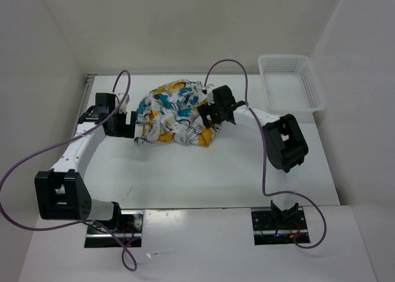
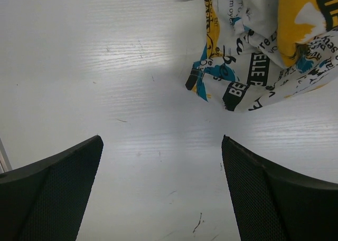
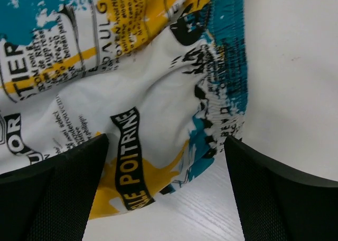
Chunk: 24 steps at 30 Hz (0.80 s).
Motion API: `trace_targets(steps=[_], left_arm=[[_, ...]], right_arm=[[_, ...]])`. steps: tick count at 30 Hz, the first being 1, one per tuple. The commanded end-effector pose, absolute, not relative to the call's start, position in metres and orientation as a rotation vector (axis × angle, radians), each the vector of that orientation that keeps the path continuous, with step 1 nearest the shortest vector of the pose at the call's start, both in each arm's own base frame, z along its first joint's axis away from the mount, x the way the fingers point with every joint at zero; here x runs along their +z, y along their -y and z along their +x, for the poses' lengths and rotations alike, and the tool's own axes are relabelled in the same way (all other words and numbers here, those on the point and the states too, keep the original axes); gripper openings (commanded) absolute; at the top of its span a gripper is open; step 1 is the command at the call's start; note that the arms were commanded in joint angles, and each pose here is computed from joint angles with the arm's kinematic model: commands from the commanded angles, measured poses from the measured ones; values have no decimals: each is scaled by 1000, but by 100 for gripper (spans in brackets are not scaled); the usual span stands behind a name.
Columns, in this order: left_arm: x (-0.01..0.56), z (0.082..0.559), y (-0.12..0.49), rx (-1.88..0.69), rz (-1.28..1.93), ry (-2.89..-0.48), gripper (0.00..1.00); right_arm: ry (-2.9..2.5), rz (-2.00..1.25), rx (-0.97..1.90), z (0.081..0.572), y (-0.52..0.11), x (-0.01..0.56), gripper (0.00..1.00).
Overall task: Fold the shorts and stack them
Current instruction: Move the shorts to the center of the board
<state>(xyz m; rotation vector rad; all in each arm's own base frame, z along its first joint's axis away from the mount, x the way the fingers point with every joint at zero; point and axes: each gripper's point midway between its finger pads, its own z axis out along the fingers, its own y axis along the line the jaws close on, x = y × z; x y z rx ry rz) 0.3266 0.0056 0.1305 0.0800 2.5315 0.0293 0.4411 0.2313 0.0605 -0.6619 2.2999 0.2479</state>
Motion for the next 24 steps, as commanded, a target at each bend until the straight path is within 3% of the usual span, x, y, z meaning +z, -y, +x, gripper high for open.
trace_targets(steps=[1, 4, 10, 17, 18, 20, 21, 22, 24], left_arm=[[134, 323, -1, 5, 97, -2533, 100], [133, 321, -1, 5, 98, -2542, 100], [125, 319, -1, 3, 98, -2572, 100], [121, 328, -1, 2, 99, -2591, 100], [121, 328, -1, 2, 99, -2591, 100], [121, 328, -1, 2, 99, -2591, 100], [121, 328, -1, 2, 99, -2591, 100], [121, 328, -1, 2, 99, -2591, 100], [121, 328, -1, 2, 99, -2591, 100]], right_arm=[[-2218, -505, 262, 483, -217, 91, 94], [-2236, -424, 239, 507, -200, 82, 91], [-2332, -449, 454, 474, -222, 55, 87], [-2434, -453, 579, 441, -233, 25, 75], [-2462, -404, 506, 444, -223, 17, 71], [-2482, -357, 466, 445, -218, 15, 52], [-2498, -332, 459, 442, -215, 11, 42], [-2515, -317, 461, 438, -214, 6, 20], [-2524, -305, 537, 433, -223, 8, 6]])
